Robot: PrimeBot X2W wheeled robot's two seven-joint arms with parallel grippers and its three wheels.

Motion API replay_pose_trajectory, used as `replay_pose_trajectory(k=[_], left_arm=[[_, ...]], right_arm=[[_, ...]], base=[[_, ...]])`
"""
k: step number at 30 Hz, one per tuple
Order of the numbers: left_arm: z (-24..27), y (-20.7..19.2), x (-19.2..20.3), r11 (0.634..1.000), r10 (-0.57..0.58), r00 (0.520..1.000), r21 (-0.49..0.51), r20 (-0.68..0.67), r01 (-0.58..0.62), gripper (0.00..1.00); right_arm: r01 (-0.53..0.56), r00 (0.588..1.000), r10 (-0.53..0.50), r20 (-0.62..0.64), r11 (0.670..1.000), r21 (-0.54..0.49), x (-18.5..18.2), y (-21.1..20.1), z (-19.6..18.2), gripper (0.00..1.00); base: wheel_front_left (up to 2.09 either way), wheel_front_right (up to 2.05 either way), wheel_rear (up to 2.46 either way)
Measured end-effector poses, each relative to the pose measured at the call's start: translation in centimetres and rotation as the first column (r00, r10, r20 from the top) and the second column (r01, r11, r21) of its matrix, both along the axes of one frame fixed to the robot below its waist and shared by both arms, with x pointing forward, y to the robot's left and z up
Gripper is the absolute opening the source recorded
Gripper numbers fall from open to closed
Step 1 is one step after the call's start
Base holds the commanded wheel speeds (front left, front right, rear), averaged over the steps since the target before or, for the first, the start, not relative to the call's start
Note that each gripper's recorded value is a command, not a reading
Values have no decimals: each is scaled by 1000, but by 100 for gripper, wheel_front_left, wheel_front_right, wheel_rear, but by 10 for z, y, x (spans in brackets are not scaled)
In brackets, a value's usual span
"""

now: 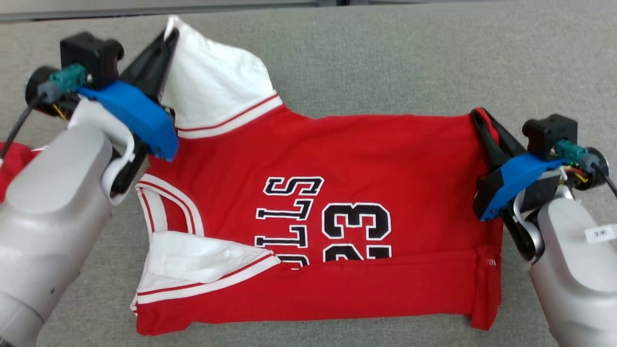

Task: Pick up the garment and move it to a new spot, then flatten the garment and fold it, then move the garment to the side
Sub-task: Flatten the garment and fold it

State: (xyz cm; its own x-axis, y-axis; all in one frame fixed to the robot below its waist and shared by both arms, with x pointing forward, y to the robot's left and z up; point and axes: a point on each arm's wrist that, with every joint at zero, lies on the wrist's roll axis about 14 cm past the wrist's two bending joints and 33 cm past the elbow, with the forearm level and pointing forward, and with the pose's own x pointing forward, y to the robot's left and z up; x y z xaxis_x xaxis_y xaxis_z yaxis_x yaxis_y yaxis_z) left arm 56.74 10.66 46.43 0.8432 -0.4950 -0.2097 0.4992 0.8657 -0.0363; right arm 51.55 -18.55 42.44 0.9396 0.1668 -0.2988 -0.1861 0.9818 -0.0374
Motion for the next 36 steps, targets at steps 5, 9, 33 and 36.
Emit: replay_pose_trajectory(k=[5, 9, 33, 36], left_arm=[[1, 10, -33, 1000, 8, 1000, -17, -1, -8, 0], [2, 18, -59, 998, 34, 999, -44, 0, -34, 0], [-41, 29, -193, 976, 162, 972, -118, -169, -183, 0], [-42, 33, -198, 968, 191, 965, -127, -179, -215, 0]], right_arm=[[-9, 999, 8, 49, 1000, 17, -13, 5, 8, 0], [-17, 998, 15, 66, 1000, 25, -25, 8, 8, 0], [16, 995, -26, 96, 994, 105, -96, 10, -4, 0], [33, 993, -46, 109, 992, 119, -105, 8, -1, 0]], base=[[0, 0, 0], [0, 0, 0], [0, 0, 0], [0, 0, 0]])
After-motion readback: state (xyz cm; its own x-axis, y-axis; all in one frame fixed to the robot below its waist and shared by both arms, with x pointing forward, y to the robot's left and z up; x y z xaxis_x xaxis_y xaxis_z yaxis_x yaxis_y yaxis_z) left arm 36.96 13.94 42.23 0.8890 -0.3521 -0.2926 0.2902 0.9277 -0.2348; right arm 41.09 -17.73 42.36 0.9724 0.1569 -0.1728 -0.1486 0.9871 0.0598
